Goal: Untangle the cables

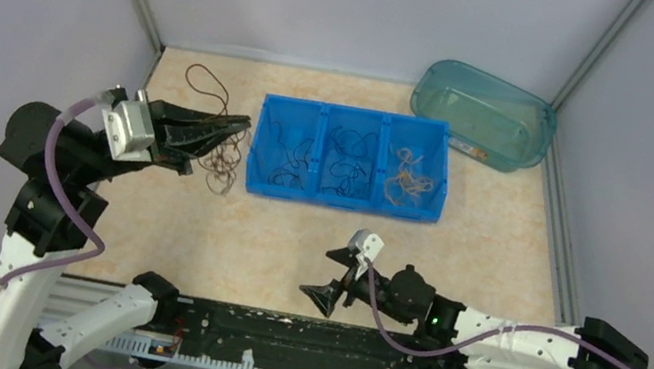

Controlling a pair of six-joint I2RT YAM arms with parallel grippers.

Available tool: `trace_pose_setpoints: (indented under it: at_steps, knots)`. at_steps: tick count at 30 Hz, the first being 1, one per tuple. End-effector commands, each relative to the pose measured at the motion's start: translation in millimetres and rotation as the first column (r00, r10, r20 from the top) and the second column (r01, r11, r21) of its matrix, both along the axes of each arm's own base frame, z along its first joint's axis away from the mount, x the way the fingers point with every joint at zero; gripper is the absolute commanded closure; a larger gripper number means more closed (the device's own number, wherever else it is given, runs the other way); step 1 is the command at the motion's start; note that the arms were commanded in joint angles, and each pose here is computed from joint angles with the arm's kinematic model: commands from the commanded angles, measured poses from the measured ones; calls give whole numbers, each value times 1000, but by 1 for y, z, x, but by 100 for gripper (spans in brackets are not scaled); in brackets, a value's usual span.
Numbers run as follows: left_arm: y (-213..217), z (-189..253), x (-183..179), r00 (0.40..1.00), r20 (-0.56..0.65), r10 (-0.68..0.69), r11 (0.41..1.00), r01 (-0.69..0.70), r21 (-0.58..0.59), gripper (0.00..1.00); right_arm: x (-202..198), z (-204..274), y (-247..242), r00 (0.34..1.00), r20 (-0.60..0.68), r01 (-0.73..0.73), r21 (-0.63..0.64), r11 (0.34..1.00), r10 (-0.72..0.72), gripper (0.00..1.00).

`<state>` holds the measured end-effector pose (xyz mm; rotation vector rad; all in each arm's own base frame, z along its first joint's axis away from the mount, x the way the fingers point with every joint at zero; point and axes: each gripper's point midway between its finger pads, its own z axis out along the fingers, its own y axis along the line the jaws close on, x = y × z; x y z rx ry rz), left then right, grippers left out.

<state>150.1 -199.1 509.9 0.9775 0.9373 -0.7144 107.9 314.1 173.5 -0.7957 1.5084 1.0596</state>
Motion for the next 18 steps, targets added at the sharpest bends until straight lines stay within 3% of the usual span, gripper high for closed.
trace_pose_setpoints:
  at_steps: [1, 4, 8, 13, 18]
  knots:
    - [22, 31, 18, 972, 135, 190, 982, -185, -48, 100, 11, 9, -7, 997, -6, 83, 73, 994, -83, 1]
    - [17, 20, 13, 983, 111, 144, 990, -143, -18, 100, 21, 33, -12, 990, 22, 139, 108, 984, -142, 1]
    - [9, 1, 4, 997, 44, 69, 998, -69, 5, 100, 36, 121, -16, 968, 116, 190, 245, 951, -223, 4]
    - [3, -12, 1, 999, -30, 24, 1000, -23, 2, 100, 41, 215, 3, 923, 299, 139, 327, 935, -242, 9]
    - [-5, -17, -13, 993, -90, -77, 997, 78, 7, 100, 45, 236, 41, 904, 389, 64, 284, 957, -175, 14]
